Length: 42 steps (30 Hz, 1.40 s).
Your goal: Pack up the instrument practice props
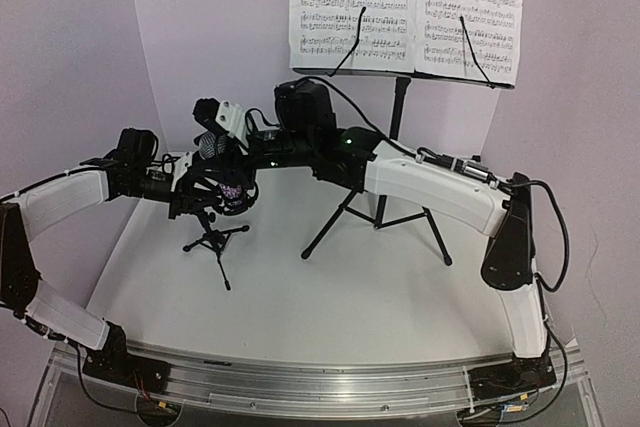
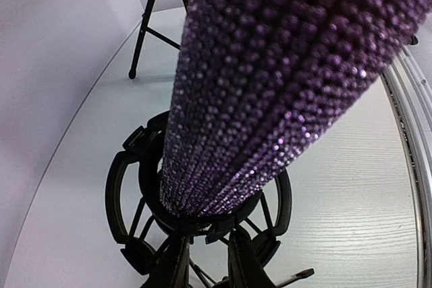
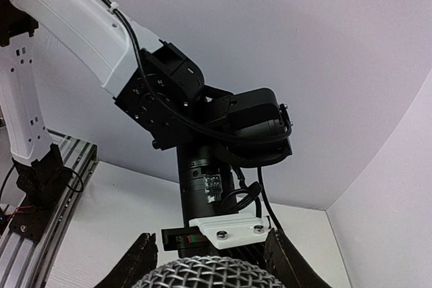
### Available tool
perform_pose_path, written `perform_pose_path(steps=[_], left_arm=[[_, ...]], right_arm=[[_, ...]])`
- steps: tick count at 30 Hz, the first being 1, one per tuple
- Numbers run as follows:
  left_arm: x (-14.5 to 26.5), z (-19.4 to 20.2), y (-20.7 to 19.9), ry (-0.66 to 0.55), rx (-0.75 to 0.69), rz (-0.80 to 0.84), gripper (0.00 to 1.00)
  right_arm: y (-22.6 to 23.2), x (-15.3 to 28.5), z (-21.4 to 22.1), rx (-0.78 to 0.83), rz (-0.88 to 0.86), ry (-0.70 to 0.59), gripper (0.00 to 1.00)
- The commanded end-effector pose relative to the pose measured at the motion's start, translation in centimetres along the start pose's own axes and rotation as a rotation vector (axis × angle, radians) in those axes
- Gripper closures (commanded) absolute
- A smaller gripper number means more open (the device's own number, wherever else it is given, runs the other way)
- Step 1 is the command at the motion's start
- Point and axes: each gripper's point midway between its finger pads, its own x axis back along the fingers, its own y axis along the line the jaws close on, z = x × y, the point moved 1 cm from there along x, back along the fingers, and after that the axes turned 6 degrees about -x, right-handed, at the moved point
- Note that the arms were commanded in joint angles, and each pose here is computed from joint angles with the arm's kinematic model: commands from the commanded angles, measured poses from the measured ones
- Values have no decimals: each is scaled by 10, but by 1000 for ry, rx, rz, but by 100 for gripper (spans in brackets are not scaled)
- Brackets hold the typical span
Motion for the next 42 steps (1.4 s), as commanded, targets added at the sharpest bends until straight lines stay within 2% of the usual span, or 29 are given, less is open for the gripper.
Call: perform_pose_path(steps=[1, 3, 8, 11, 15, 19, 24, 29, 33, 36, 42], left_arm=[[-5, 34, -5, 130, 73, 23, 79], [-5, 34, -3, 135, 70, 20, 77], [5, 11, 7, 123, 34, 39, 53], [10, 2, 8, 129, 4, 68, 46], [8, 13, 1, 158, -2, 90, 45], [10, 14, 9, 151, 28, 55, 45], [19, 13, 26, 184, 71, -10, 44], [22, 18, 16, 206, 119, -25, 39], [17, 34, 19, 235, 176, -69, 38], [14, 45, 24, 259, 198, -99, 45], [8, 49, 17, 239, 204, -87, 52]], right_arm=[[-26, 79, -181, 255, 203, -427, 100], [-36, 72, -174, 166, 230, -405, 100], [-45, 57, -137, 91, 274, -317, 100], [-42, 52, -128, 84, 256, -303, 100], [-41, 52, -129, 73, 248, -307, 100], [-40, 64, -147, 40, 242, -345, 100], [-20, 83, -175, -139, 147, -392, 100], [8, 95, -172, -290, 39, -352, 100], [16, 98, -157, -382, 28, -304, 100], [18, 90, -129, -445, 45, -232, 100], [25, 74, -73, -597, 54, -112, 100]])
